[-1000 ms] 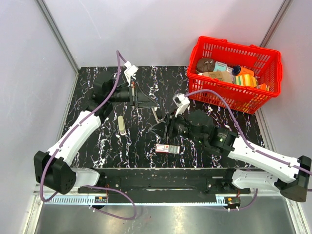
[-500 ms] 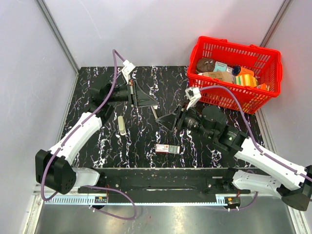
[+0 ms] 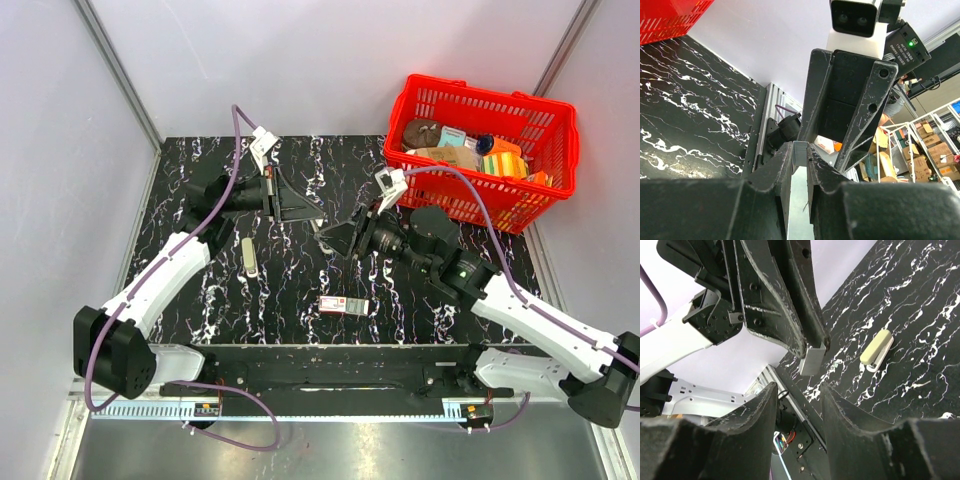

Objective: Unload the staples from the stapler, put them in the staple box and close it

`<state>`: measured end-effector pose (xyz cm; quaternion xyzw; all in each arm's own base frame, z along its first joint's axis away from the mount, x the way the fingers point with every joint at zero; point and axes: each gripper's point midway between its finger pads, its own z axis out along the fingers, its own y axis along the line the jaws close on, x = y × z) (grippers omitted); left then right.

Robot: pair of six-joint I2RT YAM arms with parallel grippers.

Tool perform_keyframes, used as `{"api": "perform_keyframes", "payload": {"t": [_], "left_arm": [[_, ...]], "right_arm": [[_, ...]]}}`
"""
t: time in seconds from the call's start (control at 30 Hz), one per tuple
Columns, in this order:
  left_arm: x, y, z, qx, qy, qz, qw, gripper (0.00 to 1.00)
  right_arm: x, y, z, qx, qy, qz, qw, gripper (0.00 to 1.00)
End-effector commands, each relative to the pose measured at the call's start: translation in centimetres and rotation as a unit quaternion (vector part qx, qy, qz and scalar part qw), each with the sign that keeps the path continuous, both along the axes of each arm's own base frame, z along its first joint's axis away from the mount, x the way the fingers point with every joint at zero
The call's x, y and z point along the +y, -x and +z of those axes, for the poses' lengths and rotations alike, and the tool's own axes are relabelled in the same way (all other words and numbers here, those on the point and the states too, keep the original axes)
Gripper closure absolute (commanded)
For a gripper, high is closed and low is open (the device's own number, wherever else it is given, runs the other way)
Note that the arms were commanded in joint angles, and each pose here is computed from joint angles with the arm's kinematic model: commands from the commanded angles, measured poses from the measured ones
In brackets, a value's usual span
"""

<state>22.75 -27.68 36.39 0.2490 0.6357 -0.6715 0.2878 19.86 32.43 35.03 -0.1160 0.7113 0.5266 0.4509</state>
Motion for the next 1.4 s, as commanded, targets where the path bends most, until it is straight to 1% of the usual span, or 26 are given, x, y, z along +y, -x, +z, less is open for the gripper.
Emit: {"api": "perform_keyframes", "payload": {"t": [0.0, 0.3, 0.57, 0.8, 0.93, 1.13, 1.17, 1.2, 1.27, 1.3, 1.37], "left_arm": [[0.5, 1.1, 1.6, -0.037, 0.015, -0.007, 0.999, 0.87], [0.6, 1.3, 1.7, -0.037, 0.016, -0.007, 0.999, 0.87], [0.7, 1.4, 1.6, -0.037, 0.015, -0.006, 0.999, 0.87], [0.7, 1.4, 1.5, -0.041, 0.007, -0.002, 0.999, 0.87], [0.7, 1.4, 1.4, -0.045, 0.005, 0.000, 0.999, 0.87], [0.8, 1.5, 1.2, -0.047, 0.001, 0.002, 0.999, 0.87], [0.8, 1.5, 1.2, -0.048, 0.000, 0.001, 0.999, 0.85], [0.8, 1.4, 1.1, -0.047, -0.002, 0.004, 0.999, 0.82], [0.8, 1.3, 0.9, -0.054, -0.010, 0.009, 0.998, 0.68], [0.9, 1.1, 0.8, -0.055, -0.019, 0.015, 0.998, 0.57], [1.0, 0.4, 0.6, -0.072, -0.041, 0.035, 0.996, 0.44]], "right_arm": [[0.2, -0.5, 4.1, -0.050, -0.042, 0.005, 0.998, 0.54], [0.2, -1.4, 3.7, -0.049, -0.041, -0.003, 0.998, 0.55], [0.4, -1.9, 3.8, -0.051, -0.047, -0.001, 0.998, 0.57], [1.1, -1.9, 3.8, -0.040, -0.059, 0.014, 0.997, 0.66], [0.9, -1.8, 3.7, -0.040, -0.060, 0.012, 0.997, 0.70], [0.5, -1.8, 3.4, -0.037, -0.056, 0.005, 0.998, 0.79], [0.5, -1.7, 3.3, -0.035, -0.054, 0.005, 0.998, 0.81], [0.4, -1.8, 3.2, -0.033, -0.052, 0.002, 0.998, 0.82], [0.1, -1.8, 2.8, -0.029, -0.043, -0.003, 0.999, 0.85], [-0.1, -1.9, 2.5, -0.025, -0.035, -0.007, 0.999, 0.86], [-0.7, -2.0, 1.5, -0.012, -0.013, -0.018, 1.000, 0.87]]}}
